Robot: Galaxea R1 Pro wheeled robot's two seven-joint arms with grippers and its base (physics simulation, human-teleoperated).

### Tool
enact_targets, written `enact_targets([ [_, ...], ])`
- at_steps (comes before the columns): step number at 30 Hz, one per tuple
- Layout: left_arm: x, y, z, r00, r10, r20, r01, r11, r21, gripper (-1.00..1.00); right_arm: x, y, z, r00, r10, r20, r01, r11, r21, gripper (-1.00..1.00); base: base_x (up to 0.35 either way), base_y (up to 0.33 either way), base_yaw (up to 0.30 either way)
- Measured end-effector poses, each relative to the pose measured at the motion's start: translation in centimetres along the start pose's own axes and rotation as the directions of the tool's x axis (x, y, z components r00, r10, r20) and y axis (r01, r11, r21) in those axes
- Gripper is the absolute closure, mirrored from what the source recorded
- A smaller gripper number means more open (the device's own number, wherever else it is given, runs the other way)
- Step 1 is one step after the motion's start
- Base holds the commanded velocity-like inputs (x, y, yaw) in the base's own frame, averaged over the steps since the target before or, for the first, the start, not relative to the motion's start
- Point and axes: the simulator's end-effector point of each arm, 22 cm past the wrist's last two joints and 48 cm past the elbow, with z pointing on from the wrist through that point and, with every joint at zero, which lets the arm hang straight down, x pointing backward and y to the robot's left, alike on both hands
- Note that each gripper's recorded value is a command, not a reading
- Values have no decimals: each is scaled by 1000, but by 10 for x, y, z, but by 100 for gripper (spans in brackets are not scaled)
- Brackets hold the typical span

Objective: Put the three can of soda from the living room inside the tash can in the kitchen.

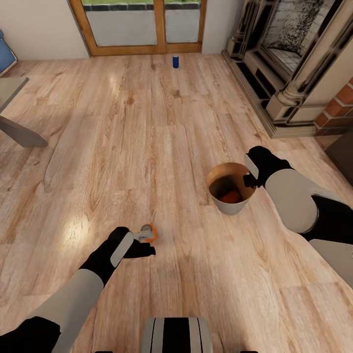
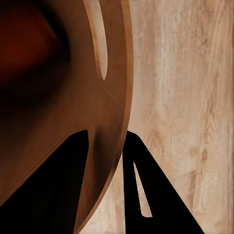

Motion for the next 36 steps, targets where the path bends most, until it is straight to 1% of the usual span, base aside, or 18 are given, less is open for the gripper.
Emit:
enact_targets([
  [7,-15,-8,-10,999,11,43,-11,1000,15,-100,-2,3,-3,1000,-19,6,19,1000,12,100,0,0,0],
  [17,-22,-10,-15,998,14,63,-16,1000,19,-100,-3,6,-5,1000,-25,7,25,999,23,100,0,0,0],
  [20,-31,-14,-22,996,20,89,-23,999,28,-100,-3,8,-8,1000,-26,6,26,999,33,100,0,0,0],
  [24,-38,-18,-28,994,27,107,-31,999,35,-100,-4,10,-9,999,-34,9,34,999,42,100,0,0,0],
  [29,-51,-26,-43,989,45,138,-52,997,48,-100,-5,12,-10,999,-40,12,39,998,47,100,0,0,0],
  [33,-56,-32,-54,987,62,148,-71,996,58,-100,-6,14,-12,998,-54,18,53,997,57,100,0,0,0],
  [35,-65,-37,-64,982,69,176,-81,995,65,-100,-6,15,-13,998,-58,20,57,997,60,100,0,0,0],
  [36,-72,-40,-71,977,72,200,-88,994,69,-100,-7,15,-13,998,-60,21,58,996,62,100,0,0,0],
])
